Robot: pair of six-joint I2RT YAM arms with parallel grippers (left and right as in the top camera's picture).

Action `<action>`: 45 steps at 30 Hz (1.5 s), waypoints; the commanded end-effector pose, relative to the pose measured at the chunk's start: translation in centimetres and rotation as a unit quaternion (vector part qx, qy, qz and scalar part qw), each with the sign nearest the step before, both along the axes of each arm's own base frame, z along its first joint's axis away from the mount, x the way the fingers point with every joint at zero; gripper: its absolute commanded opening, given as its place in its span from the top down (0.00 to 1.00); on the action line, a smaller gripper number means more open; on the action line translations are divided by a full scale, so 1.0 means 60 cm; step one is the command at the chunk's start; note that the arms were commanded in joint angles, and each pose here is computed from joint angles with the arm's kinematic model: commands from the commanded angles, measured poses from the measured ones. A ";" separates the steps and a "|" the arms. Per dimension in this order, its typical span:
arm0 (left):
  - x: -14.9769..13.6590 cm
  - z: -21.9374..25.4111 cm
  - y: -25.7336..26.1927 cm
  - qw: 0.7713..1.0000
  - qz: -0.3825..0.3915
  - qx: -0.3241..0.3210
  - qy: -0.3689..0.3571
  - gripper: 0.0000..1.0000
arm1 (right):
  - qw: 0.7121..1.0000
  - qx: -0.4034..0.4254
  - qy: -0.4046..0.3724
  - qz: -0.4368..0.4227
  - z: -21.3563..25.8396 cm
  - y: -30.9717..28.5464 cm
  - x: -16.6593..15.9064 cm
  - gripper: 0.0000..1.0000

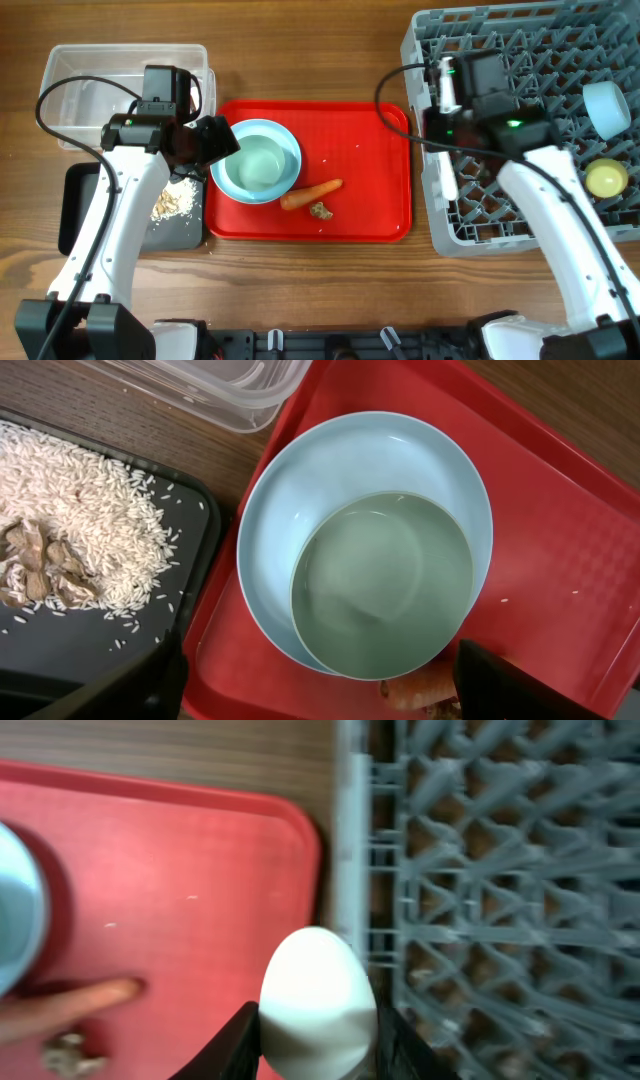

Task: Sort waste into correct bins and load items into the dishwasher rack
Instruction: 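Carry the white spoon into the rack and release it upright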

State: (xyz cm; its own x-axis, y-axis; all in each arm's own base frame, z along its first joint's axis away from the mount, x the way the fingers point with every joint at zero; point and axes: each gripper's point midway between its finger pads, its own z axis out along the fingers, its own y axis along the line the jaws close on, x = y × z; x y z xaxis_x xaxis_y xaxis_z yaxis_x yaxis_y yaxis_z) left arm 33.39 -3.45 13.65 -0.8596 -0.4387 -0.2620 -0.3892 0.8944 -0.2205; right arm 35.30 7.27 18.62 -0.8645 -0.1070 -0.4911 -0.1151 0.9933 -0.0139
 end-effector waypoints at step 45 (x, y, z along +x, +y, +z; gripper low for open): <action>0.001 0.009 0.004 1.000 0.006 0.002 -0.007 0.13 | 0.997 -0.024 0.078 0.014 -0.078 -0.038 -0.003 0.44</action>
State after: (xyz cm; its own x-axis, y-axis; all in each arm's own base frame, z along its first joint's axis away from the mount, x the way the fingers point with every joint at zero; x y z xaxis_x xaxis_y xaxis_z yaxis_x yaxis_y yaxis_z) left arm 33.31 -3.44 13.63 -0.8605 -0.4386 -0.2591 -0.3899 0.8944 -0.2190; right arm 35.06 4.83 12.14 -0.9474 -0.1468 -0.2845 -0.1388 0.9891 -0.0482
